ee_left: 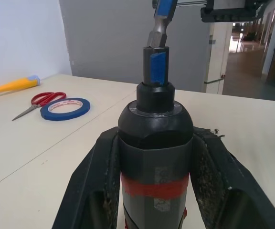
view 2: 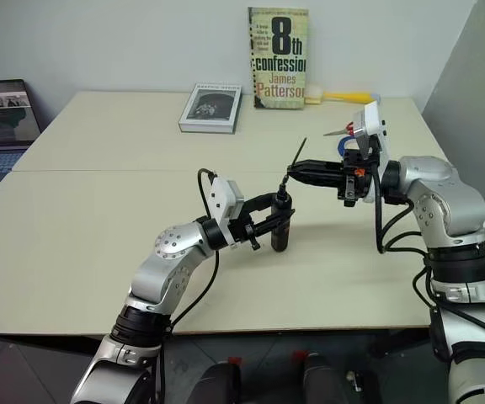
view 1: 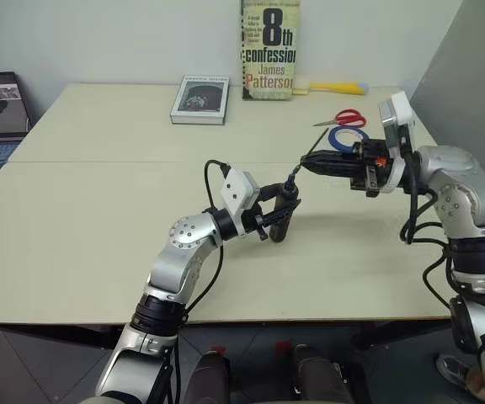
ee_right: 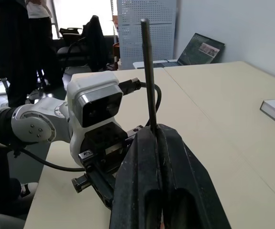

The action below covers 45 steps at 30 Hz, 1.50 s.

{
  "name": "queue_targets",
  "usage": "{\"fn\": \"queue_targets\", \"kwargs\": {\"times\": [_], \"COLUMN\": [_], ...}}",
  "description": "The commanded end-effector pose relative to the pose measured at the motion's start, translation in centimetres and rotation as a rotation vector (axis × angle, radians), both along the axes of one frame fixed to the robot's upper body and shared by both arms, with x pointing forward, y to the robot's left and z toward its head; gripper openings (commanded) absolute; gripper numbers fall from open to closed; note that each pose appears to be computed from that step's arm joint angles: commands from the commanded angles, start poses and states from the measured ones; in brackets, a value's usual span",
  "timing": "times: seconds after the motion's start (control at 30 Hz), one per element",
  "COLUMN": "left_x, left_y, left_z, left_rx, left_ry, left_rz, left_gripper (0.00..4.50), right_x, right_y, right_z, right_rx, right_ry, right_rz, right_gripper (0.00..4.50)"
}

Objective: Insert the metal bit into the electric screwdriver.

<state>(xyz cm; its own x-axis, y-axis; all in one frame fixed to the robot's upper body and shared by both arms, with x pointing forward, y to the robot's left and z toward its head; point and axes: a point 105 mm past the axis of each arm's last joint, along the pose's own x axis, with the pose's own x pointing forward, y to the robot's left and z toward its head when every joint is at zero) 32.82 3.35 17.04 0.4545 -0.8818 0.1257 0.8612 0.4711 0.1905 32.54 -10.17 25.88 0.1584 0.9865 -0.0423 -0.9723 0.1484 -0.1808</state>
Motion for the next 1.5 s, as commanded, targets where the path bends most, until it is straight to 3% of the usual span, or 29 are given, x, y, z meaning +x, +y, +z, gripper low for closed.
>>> {"fn": "queue_targets", "kwargs": {"times": [0.03,0.77,1.5], "left_x": [-0.1,-0.5,-0.7], "left_y": [0.0,-0.3,-0.2], "left_z": [0.6,0.2,0.2], "left_rx": [0.006,0.031,0.036], "left_ry": [-0.034,-0.047,-0.055], "left_rz": [-0.004,-0.032,-0.035], "left_gripper": [1.65,1.65,1.65], "right_x": [0.1,-0.2,0.5], "right_y": [-0.2,0.5,0.5], "right_z": [-0.3,2.1,1.7], "right_rx": [-0.085,-0.182,-0.247], "right_ry": [0.022,-0.024,-0.018], "right_rz": [0.031,0.135,0.175], "right_gripper": [0.00,0.00,0.00]}}
